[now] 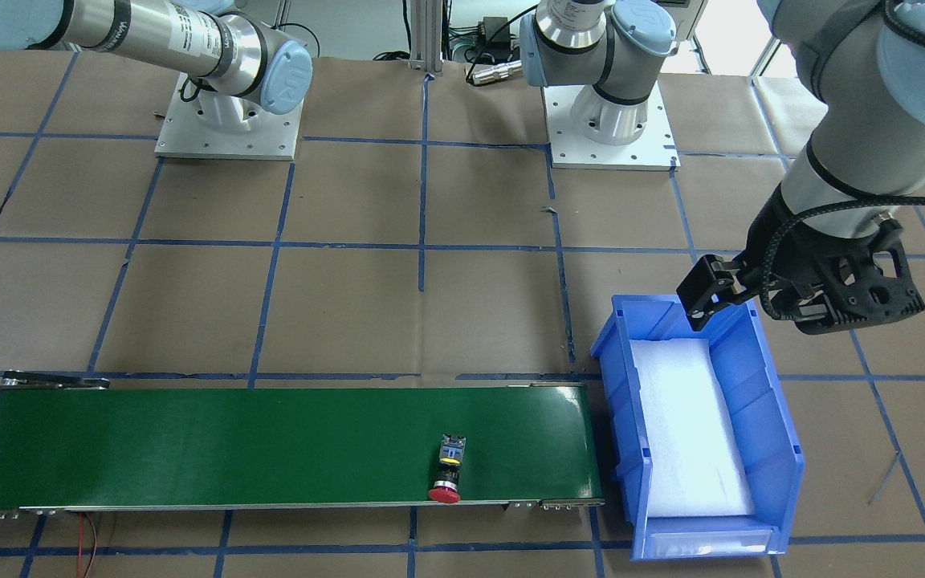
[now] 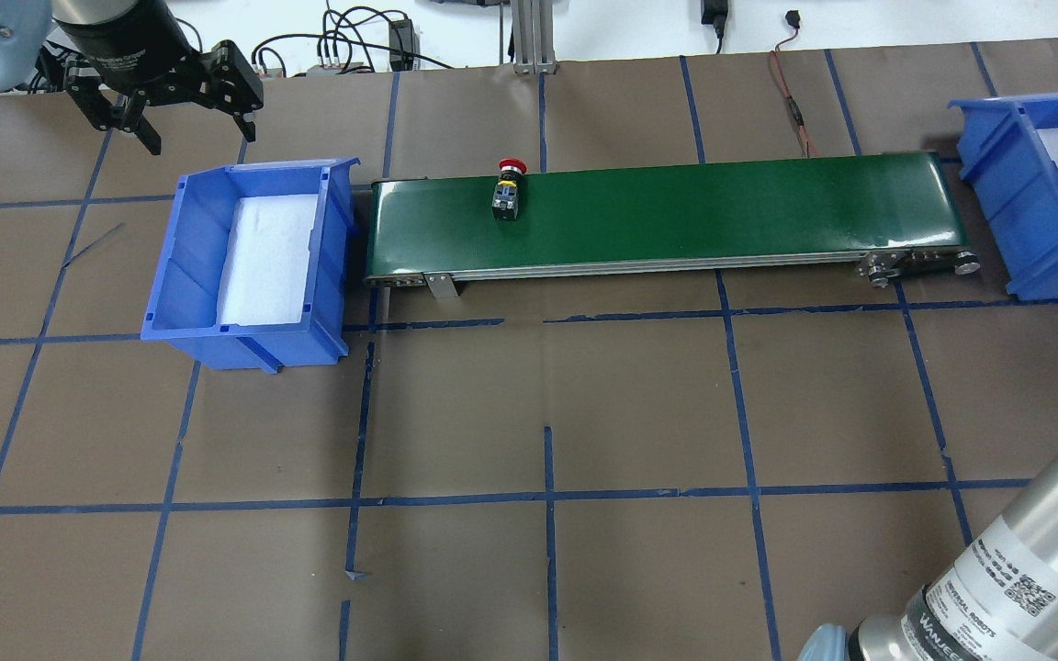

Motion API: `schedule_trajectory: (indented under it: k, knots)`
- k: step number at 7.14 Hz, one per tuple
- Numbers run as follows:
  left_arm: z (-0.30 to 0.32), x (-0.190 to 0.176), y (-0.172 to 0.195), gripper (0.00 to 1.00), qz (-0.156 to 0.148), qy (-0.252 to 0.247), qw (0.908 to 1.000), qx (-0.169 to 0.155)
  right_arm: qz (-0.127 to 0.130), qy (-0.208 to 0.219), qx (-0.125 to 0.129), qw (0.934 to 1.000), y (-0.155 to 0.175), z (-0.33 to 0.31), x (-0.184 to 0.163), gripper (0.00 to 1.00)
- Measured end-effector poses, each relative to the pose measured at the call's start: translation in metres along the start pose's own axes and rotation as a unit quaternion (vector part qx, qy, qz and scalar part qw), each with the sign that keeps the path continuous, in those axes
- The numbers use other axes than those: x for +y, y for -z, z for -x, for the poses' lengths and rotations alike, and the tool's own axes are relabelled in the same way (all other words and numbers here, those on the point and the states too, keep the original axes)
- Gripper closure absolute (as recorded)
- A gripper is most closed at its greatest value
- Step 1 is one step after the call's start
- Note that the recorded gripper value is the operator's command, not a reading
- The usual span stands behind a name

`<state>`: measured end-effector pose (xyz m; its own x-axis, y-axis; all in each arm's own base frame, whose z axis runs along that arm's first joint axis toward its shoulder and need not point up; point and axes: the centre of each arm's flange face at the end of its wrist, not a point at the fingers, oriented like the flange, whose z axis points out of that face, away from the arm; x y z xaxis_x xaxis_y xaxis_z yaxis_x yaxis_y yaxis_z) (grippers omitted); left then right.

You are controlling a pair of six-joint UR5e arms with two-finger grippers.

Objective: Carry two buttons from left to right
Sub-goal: 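Release the yellow button and move the right gripper back over the conveyor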

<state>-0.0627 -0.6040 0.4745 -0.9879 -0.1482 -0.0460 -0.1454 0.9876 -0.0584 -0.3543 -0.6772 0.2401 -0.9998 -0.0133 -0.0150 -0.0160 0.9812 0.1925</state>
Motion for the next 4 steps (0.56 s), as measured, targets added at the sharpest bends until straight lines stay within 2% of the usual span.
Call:
schedule_trajectory:
  k: [2, 4]
  knots:
    - [-0.001, 0.0, -0.002, 0.0, 0.002, -0.001, 1.0, 0.001, -0.015, 0.005, 0.007, 0.9998, 0.032, 0.003, 0.009, 0.25]
    - [-0.005, 0.004, -0.009, 0.0, 0.008, -0.004, 1.0, 0.002, -0.04, 0.014, 0.01, 0.9991, 0.089, 0.02, 0.026, 0.25]
